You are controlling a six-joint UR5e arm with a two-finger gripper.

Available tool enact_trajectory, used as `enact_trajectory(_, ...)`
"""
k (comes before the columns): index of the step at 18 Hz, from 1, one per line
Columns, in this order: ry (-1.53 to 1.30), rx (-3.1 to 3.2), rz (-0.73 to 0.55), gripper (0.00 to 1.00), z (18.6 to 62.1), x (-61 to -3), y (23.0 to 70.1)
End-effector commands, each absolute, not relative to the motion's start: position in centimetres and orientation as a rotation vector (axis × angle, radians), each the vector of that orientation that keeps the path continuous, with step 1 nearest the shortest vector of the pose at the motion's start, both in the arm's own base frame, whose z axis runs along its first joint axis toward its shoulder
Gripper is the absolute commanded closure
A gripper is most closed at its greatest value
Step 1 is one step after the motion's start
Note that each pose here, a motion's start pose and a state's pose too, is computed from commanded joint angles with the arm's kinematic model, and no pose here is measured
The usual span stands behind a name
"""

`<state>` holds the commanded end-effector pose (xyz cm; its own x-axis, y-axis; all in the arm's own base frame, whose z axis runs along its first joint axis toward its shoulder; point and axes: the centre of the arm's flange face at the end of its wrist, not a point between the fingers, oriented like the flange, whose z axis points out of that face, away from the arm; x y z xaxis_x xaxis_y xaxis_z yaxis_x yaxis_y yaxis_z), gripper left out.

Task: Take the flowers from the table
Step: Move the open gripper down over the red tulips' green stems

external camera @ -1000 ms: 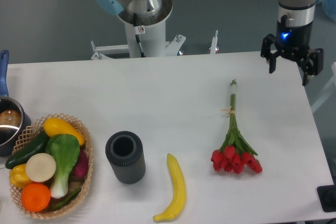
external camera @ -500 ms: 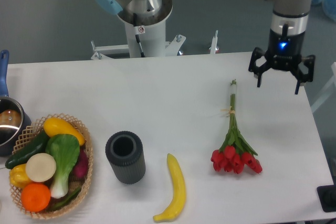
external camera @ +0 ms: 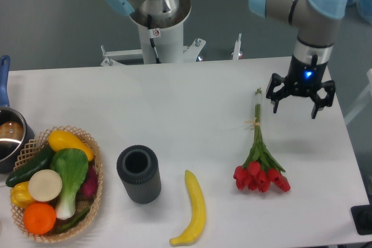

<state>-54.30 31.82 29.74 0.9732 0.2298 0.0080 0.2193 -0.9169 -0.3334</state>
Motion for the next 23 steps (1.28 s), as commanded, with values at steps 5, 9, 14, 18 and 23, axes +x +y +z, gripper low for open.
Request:
enact_trajectory(5,-0.31,-2.799,0.004,0.0,27.9,-53.9,33.1)
enact_trajectory(9,-0.348,-2.797,-0.032,0.0,27.0,-53.6,34.1)
enact_trajectory(14,-0.338,-2.807,-0.075,0.0,24.9,-53.7,35.0)
enact_trajectory(18,-0.337,-2.809,-0.086,0.0,24.1,-54.3,35.4)
enact_trajectory(23,-0.336,-2.807,-0.13,0.0,22.4,-54.3,35.7)
